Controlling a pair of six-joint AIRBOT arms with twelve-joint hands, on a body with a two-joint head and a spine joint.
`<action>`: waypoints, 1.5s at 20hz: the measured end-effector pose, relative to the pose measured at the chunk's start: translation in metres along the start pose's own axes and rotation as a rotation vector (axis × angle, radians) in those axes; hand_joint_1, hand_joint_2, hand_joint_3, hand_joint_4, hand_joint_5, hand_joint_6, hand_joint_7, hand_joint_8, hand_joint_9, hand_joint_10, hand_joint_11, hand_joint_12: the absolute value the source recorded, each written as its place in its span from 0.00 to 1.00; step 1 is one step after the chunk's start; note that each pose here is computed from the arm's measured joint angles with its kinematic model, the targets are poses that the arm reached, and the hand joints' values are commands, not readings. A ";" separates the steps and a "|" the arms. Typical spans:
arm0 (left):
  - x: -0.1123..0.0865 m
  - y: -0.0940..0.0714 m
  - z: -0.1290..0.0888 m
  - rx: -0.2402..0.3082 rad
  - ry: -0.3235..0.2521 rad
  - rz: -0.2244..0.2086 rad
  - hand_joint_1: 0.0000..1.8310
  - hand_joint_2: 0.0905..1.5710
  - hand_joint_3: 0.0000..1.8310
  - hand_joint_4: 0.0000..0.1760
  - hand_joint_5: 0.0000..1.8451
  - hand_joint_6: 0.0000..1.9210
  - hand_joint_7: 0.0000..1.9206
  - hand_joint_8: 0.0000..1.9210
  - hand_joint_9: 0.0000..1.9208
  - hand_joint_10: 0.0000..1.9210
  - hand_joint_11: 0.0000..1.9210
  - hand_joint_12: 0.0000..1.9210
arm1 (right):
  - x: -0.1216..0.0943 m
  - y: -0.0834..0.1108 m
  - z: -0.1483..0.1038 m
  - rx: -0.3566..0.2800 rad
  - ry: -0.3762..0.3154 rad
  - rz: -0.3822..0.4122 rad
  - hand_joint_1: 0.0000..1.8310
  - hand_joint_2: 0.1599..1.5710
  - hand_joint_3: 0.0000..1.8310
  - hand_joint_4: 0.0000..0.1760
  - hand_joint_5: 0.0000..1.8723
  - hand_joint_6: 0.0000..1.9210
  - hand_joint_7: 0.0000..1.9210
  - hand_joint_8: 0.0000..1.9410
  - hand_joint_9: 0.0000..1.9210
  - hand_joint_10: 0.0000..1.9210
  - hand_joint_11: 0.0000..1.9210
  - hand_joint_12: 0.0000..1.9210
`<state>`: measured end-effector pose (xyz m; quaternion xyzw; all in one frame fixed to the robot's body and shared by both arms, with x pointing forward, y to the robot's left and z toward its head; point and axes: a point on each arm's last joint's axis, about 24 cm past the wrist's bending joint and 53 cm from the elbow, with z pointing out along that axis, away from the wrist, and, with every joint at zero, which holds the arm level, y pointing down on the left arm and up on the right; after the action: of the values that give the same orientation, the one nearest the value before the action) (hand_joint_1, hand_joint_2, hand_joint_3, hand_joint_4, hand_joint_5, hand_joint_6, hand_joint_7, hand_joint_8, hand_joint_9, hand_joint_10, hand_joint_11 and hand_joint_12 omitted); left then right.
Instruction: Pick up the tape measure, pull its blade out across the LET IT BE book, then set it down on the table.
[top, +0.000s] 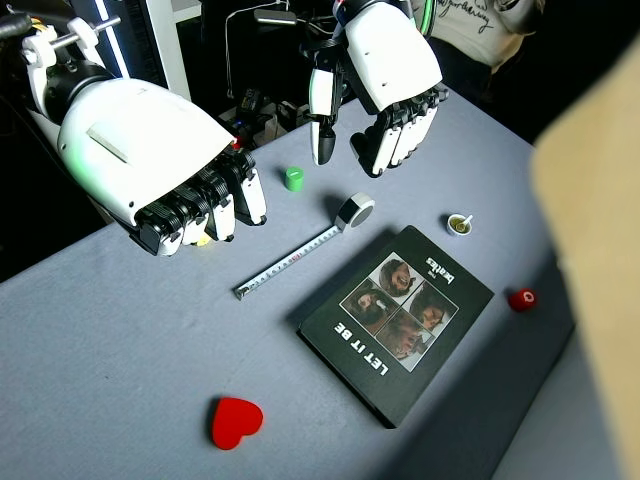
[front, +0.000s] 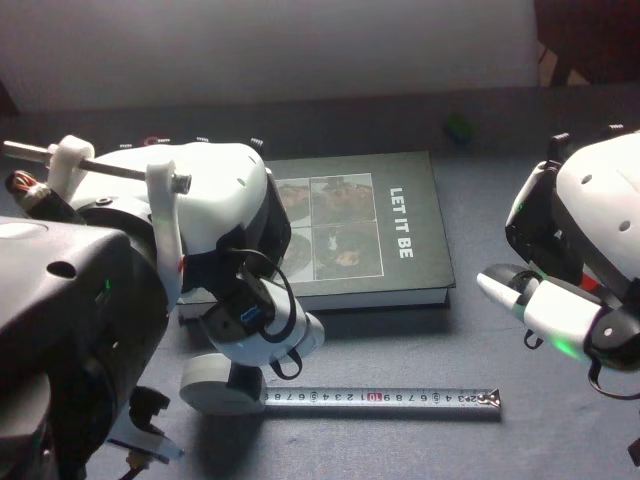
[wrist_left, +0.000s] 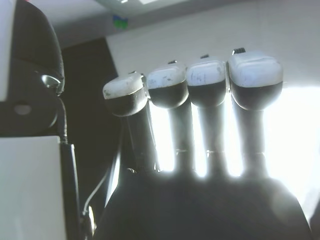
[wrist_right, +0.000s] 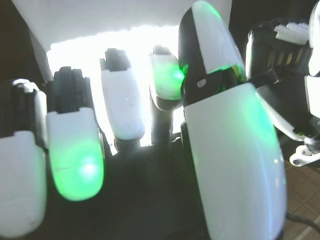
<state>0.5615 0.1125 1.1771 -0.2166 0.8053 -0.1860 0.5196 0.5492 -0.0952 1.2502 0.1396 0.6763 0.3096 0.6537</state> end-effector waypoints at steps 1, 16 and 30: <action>0.000 0.000 0.000 -0.001 -0.001 0.002 0.06 0.67 0.06 0.00 0.11 0.03 0.07 0.03 0.07 0.03 0.00 0.32 | 0.000 0.001 0.000 -0.005 -0.002 -0.004 0.03 0.61 0.11 0.13 0.05 0.03 0.07 0.02 0.04 0.03 0.00 0.27; -0.002 0.017 -0.007 -0.043 -0.059 -0.136 0.31 0.59 0.00 0.00 0.15 0.00 0.11 0.00 0.11 0.00 0.02 0.36 | 0.003 0.001 -0.001 -0.012 0.013 -0.007 0.06 0.66 0.00 0.13 0.07 0.00 0.08 0.00 0.06 0.00 0.00 0.27; 0.003 0.038 -0.028 0.062 -0.131 -0.455 0.60 0.61 0.00 0.00 0.19 0.00 0.15 0.00 0.14 0.00 0.04 0.37 | 0.007 0.004 -0.002 -0.038 0.022 -0.009 0.08 0.65 0.00 0.08 0.07 0.00 0.10 0.00 0.08 0.01 0.00 0.29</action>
<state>0.5286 0.1444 1.1658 -0.3881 0.6941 -0.3085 0.5220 0.5454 -0.0884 1.2476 0.1209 0.6779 0.3210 0.6502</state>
